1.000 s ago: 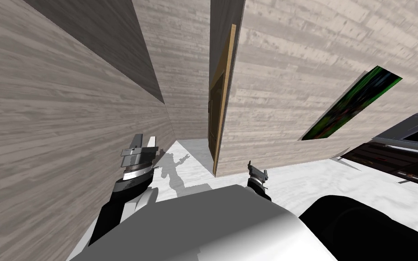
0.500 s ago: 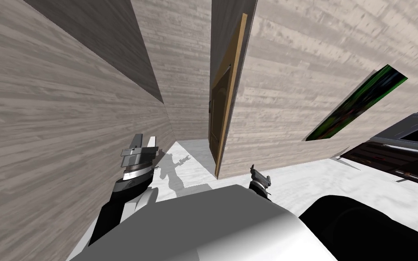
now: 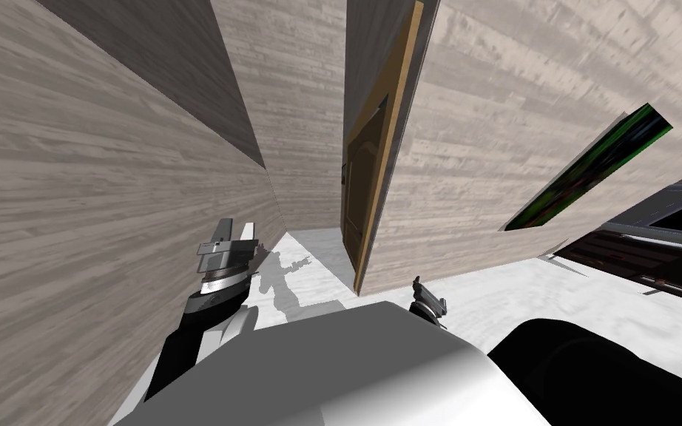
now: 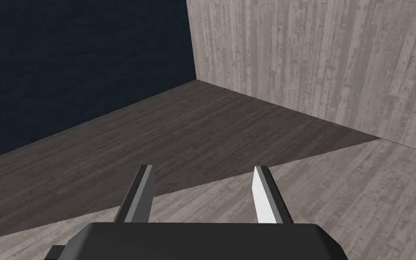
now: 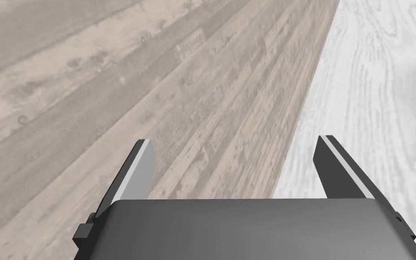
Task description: Push the door open
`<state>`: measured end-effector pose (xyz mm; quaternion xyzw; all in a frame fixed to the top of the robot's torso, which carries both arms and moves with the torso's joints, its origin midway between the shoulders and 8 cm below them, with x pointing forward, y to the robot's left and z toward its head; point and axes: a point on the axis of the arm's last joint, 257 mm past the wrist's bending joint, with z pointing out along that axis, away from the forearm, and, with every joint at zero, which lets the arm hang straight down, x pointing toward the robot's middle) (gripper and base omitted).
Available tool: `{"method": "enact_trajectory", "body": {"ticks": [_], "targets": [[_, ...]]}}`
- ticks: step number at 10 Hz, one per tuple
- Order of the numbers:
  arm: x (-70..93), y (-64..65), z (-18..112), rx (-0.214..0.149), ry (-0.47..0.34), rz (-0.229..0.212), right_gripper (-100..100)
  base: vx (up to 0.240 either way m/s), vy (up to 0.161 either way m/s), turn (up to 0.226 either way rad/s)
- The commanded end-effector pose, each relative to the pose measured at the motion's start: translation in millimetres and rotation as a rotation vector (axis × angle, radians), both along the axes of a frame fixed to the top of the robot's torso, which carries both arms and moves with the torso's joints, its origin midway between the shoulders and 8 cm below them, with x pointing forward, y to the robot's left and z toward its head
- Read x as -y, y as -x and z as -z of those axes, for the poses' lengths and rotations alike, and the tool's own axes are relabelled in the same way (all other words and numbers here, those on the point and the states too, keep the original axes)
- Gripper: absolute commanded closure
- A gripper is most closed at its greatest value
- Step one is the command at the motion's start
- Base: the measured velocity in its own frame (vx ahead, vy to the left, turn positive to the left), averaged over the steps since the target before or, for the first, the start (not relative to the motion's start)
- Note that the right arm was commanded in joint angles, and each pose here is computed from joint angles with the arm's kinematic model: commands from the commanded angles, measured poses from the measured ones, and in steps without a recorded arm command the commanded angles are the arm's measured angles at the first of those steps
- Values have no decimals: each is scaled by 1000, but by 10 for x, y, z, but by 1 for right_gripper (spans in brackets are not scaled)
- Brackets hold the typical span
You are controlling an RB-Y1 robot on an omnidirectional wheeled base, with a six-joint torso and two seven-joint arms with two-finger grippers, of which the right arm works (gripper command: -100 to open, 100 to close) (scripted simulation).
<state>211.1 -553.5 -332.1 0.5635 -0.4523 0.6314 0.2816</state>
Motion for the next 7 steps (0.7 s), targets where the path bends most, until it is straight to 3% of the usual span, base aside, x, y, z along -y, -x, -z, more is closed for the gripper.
{"method": "enact_trajectory", "body": {"ticks": [1, 7], "targets": [[15, 85, 83, 10, -31, 26, -100, 83, 71, -25], [106, 432, 424, 46, -139, 133, -100, 88, 59, -25]]}}
